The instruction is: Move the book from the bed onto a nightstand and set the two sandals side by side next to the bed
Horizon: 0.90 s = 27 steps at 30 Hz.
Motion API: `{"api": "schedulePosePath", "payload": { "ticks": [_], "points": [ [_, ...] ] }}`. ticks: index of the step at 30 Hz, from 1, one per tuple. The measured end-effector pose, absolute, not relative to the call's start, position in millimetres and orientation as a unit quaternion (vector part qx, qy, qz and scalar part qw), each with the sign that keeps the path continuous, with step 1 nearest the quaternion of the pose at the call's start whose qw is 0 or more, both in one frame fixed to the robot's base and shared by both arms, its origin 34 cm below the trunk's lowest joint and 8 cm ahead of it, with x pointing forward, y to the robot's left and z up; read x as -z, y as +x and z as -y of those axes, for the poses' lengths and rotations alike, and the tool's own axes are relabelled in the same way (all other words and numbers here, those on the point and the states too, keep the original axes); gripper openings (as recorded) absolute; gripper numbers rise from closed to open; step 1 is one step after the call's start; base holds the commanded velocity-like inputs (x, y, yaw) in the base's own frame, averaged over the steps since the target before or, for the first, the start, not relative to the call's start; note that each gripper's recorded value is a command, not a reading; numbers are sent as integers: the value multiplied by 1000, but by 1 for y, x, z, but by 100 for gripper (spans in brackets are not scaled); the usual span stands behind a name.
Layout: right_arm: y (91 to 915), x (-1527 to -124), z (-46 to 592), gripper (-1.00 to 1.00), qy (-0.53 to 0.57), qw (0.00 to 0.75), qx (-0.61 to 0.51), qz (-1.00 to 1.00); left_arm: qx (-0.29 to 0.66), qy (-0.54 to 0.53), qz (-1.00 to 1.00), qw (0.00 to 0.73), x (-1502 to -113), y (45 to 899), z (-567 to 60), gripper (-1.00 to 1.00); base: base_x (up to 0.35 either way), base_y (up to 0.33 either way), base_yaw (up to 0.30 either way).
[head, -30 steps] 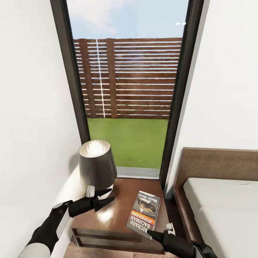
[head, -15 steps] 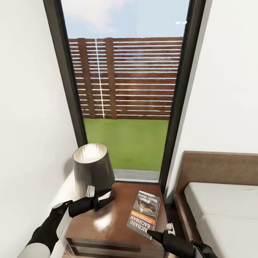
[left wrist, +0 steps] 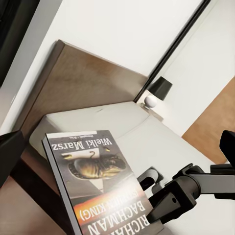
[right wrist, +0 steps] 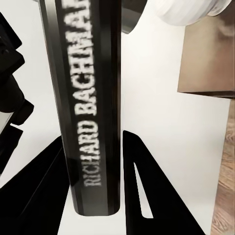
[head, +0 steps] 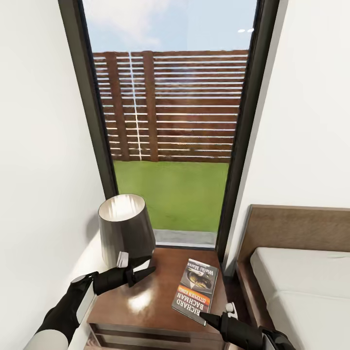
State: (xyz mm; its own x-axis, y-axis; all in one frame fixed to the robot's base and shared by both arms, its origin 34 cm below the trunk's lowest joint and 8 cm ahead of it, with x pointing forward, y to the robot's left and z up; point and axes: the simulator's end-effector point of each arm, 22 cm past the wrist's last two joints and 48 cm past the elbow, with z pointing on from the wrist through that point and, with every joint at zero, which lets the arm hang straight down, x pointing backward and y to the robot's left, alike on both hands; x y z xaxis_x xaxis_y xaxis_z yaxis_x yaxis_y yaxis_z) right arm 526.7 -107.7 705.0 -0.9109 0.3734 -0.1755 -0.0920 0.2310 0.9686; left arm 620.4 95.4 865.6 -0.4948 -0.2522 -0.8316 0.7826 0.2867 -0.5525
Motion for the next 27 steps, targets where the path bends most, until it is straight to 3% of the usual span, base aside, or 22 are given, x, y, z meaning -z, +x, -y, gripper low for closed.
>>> {"api": "schedulePosePath", "payload": {
  "ticks": [27],
  "points": [
    [524,-658,107,-100,92,190,-614,-761,562,202,-657,460,-819,617,-95,100,0,0,0]
  ]
}}
